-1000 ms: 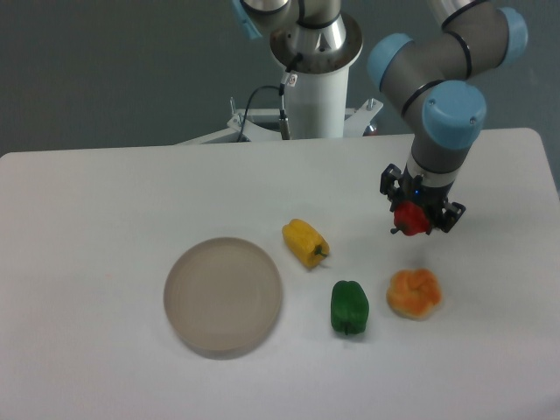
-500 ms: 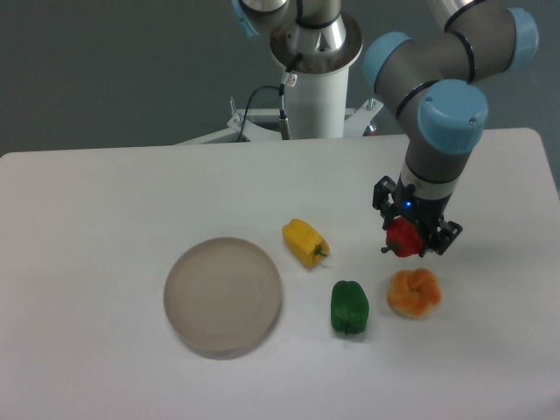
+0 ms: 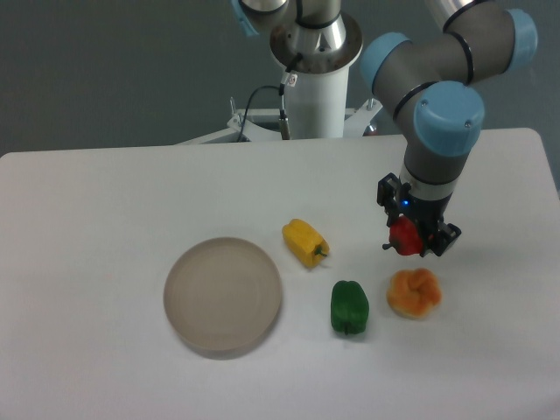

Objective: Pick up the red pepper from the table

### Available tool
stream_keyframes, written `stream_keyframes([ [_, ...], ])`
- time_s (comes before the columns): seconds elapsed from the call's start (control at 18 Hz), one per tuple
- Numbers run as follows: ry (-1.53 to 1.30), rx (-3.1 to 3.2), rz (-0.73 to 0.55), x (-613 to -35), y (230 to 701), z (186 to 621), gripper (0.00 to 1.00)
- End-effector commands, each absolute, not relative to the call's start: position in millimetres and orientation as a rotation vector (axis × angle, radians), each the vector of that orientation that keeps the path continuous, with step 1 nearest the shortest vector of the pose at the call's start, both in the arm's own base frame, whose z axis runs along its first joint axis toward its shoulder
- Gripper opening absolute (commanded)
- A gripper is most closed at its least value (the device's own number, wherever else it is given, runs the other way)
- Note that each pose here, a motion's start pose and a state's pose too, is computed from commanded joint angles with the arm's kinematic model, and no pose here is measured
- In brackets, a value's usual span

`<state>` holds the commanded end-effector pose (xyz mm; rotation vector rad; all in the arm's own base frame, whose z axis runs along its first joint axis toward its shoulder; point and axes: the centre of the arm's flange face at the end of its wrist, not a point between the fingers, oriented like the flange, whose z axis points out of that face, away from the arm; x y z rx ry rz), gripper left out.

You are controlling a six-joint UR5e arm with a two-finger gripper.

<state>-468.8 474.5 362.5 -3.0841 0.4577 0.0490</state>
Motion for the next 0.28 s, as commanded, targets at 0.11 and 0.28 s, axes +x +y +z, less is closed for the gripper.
stream_keyframes([
  [0.11,0.458,-3.083,0.051,-468.9,474.6,362.7,0.35],
  [0.28,0.46,-3.082,0.053,-468.7,474.4,363.7,0.35],
])
